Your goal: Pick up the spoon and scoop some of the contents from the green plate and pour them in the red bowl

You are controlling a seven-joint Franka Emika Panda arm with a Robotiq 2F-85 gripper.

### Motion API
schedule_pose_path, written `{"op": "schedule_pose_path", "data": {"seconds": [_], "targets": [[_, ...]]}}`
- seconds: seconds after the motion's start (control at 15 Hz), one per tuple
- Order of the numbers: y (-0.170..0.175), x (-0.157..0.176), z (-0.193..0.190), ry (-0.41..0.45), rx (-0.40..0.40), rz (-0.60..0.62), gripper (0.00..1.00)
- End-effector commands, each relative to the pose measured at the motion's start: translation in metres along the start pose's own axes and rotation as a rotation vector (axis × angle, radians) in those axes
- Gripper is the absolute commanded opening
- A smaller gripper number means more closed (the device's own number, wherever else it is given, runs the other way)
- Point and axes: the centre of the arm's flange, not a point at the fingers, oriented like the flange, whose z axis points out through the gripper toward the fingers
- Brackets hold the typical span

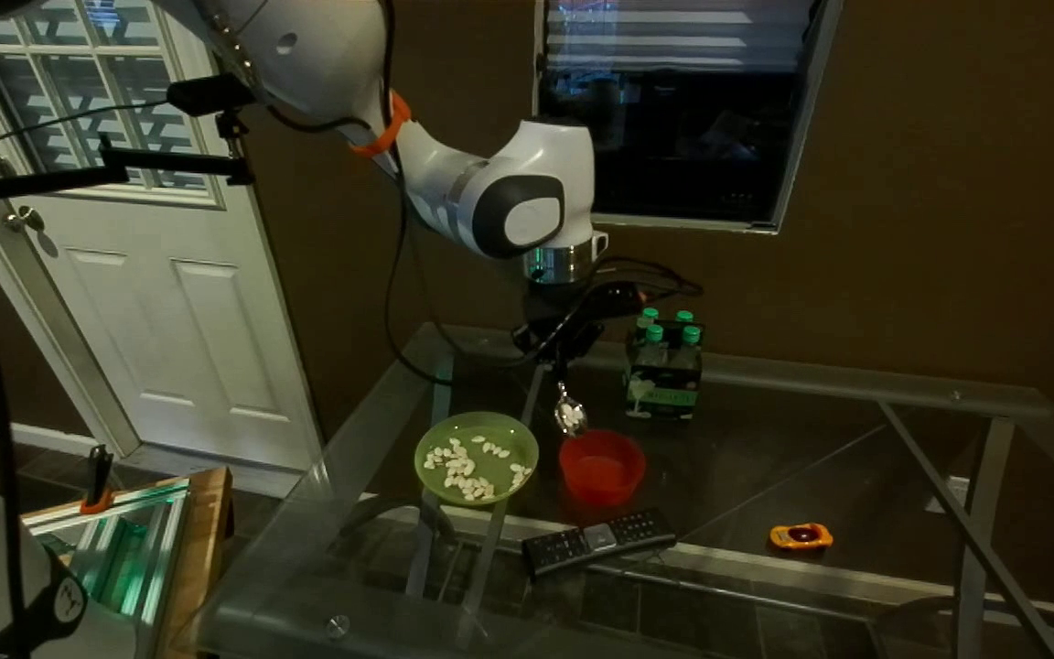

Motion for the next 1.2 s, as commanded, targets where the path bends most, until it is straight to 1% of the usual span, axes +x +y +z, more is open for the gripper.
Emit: {"op": "schedule_pose_path", "data": {"seconds": [0.0,0.2,0.4,0.8,0.93,1.13], "targets": [[0.004,-0.007,0.012,0.124,0.007,0.027,0.02],[0.004,-0.013,0.028,0.182,0.015,0.063,0.02],[0.008,-0.026,0.041,0.224,0.027,0.111,0.02],[0.017,-0.063,0.041,0.269,0.004,0.179,0.02],[0.018,-0.073,0.041,0.315,-0.013,0.187,0.02],[0.02,-0.081,0.043,0.419,-0.065,0.223,0.02]]}}
